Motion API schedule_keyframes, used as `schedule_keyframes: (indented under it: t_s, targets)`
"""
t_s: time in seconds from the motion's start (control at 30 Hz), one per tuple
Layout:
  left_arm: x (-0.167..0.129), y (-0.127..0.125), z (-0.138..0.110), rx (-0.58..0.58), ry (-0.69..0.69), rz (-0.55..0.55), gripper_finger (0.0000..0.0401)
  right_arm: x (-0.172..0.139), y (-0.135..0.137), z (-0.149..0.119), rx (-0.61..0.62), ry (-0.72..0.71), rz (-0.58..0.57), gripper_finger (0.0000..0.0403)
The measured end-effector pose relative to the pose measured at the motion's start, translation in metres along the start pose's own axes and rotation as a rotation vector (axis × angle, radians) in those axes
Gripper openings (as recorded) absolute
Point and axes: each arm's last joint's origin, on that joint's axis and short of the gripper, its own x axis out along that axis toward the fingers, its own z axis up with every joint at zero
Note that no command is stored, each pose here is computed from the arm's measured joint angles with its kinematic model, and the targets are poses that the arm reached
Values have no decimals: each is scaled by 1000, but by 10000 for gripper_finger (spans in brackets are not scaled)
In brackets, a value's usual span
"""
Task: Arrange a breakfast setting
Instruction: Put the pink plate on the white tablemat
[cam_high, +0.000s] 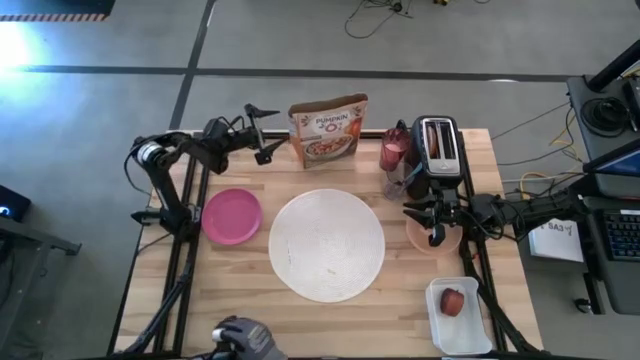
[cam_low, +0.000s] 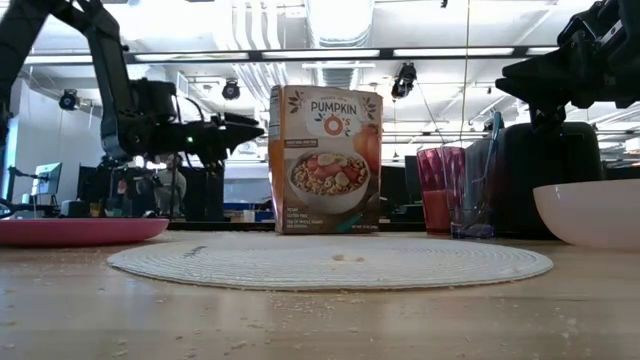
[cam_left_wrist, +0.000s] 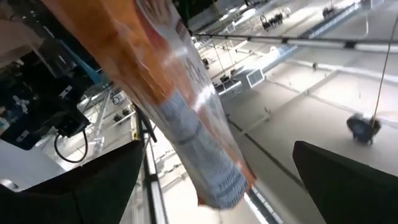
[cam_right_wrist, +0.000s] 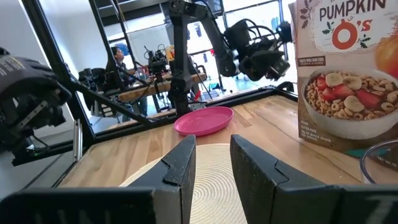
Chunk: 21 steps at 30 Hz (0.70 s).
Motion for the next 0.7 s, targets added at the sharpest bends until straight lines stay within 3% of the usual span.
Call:
schedule_keyframes:
  t_s: [0.1, 0.23, 0.43, 0.57, 0.7]
  targets:
    - [-1, -3, -11, 104, 24, -5, 400, 0, 0, 0, 0, 0, 0, 91]
    - [-1, -8, -28, 343, 88, 15, 400, 0, 0, 0, 0, 0, 0, 91]
    - [4, -19, -57, 891, 238, 48, 400, 0, 0, 0, 0, 0, 0, 91]
    - [8, -26, -77, 1253, 410, 97, 400, 0, 0, 0, 0, 0, 0, 91]
    - [18, -34, -94, 1526, 585, 121, 400, 0, 0, 0, 0, 0, 0, 91]
